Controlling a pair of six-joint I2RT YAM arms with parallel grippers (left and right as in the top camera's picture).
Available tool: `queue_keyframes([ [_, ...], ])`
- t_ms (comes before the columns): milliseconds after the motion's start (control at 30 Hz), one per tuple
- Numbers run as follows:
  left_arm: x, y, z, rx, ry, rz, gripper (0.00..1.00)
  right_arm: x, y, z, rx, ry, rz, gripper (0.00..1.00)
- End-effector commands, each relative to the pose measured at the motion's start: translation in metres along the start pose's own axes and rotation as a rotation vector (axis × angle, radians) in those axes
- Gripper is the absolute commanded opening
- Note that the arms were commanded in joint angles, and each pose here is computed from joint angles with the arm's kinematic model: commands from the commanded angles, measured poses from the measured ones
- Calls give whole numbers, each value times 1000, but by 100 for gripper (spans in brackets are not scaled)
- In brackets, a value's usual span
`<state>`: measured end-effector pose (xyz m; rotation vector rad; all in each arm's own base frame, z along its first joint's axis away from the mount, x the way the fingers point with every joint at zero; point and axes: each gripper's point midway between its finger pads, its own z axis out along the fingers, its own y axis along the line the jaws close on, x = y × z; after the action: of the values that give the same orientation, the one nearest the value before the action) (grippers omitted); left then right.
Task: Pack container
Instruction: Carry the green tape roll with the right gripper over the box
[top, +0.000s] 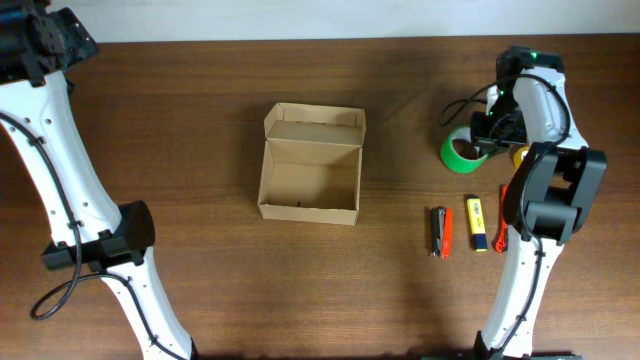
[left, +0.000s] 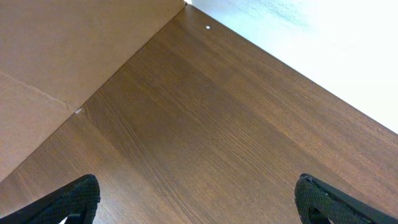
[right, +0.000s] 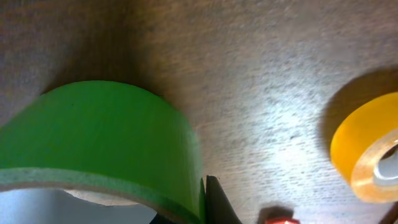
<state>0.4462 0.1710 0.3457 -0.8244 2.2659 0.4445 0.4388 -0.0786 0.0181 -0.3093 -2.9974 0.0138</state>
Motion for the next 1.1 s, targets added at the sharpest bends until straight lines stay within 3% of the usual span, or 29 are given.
queue_keyframes([
  [0,-6,9,-12,-8,-31,0,100,-1,23,-12,-30,-14,-59,4],
  [300,-6,9,-12,-8,-31,0,100,-20,78,-138,-42,-297,-217,4],
  [500,-6,9,-12,-8,-31,0,100,8,145,-215,-150,-489,-515,4],
  [733,-6,9,-12,-8,-31,0,100,54,214,-245,-143,-566,-819,4],
  [1000,-6,9,-12,-8,-31,0,100,108,269,-263,-47,-619,-953,4],
  [1067,-6,9,-12,-8,-31,0,100,131,279,-272,-97,-618,-989,4],
])
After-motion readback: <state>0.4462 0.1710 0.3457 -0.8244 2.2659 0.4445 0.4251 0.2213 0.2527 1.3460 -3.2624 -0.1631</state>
